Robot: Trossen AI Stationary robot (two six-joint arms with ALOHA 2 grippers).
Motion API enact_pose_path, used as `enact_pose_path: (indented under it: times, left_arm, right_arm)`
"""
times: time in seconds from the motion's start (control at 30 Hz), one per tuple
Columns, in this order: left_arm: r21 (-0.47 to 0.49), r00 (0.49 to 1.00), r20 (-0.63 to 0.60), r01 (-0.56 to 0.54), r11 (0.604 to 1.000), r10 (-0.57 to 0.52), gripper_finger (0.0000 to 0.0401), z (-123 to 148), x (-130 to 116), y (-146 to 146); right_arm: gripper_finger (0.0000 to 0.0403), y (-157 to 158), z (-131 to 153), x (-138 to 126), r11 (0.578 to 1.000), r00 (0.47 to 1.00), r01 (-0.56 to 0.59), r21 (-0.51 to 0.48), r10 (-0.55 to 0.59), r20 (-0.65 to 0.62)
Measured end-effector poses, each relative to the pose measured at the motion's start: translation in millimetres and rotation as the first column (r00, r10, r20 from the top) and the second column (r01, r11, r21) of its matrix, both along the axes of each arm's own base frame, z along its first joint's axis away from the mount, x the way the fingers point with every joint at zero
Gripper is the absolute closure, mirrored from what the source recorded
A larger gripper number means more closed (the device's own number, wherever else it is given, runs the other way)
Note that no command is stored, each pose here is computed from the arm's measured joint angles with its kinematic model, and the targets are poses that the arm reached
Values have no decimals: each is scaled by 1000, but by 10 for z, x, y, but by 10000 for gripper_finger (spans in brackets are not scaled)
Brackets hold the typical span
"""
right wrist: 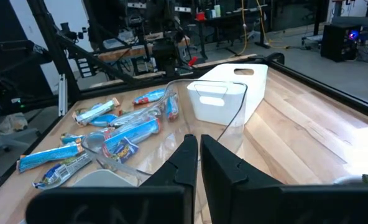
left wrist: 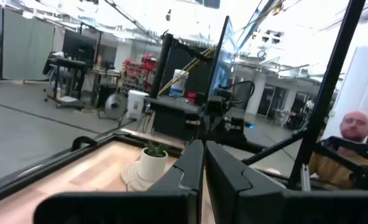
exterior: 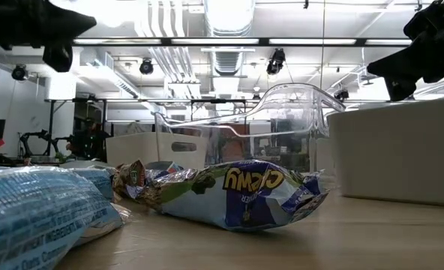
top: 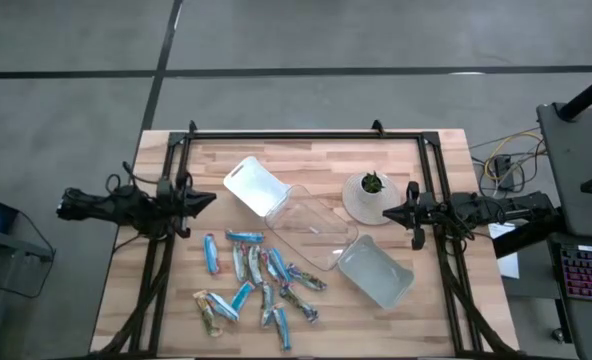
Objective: Pick and place Granola Bars by type
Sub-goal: Put the red granola bar into the white bin
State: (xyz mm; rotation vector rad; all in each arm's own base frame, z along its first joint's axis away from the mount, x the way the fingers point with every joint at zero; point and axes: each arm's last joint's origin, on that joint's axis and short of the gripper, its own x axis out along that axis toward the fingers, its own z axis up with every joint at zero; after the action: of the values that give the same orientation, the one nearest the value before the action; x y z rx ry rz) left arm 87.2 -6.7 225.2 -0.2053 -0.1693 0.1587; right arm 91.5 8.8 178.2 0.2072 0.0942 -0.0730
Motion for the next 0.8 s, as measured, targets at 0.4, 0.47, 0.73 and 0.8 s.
enact_pose_path:
  times: [0.4, 0.47, 0.73, 0.8]
  left_arm:
    - [70, 976, -219, 6, 998, 10, 401, 543, 94, -18]
    - [82, 961, -277, 10, 997, 13, 401, 631, 116, -23]
    - [123, 903, -428, 31, 992, 25, 401, 913, 322, -65]
    - [140, 896, -443, 37, 989, 29, 401, 944, 387, -77]
  right_arm:
    - [390, 0, 1, 0, 1000, 1000, 0, 0, 0, 0]
    - [390, 0, 0, 0, 1000, 1000, 0, 0, 0, 0]
    - [390, 0, 1, 0, 1000, 1000, -1, 0, 1, 0]
    - [390, 0, 1, 0, 1000, 1000, -1, 0, 1, 0]
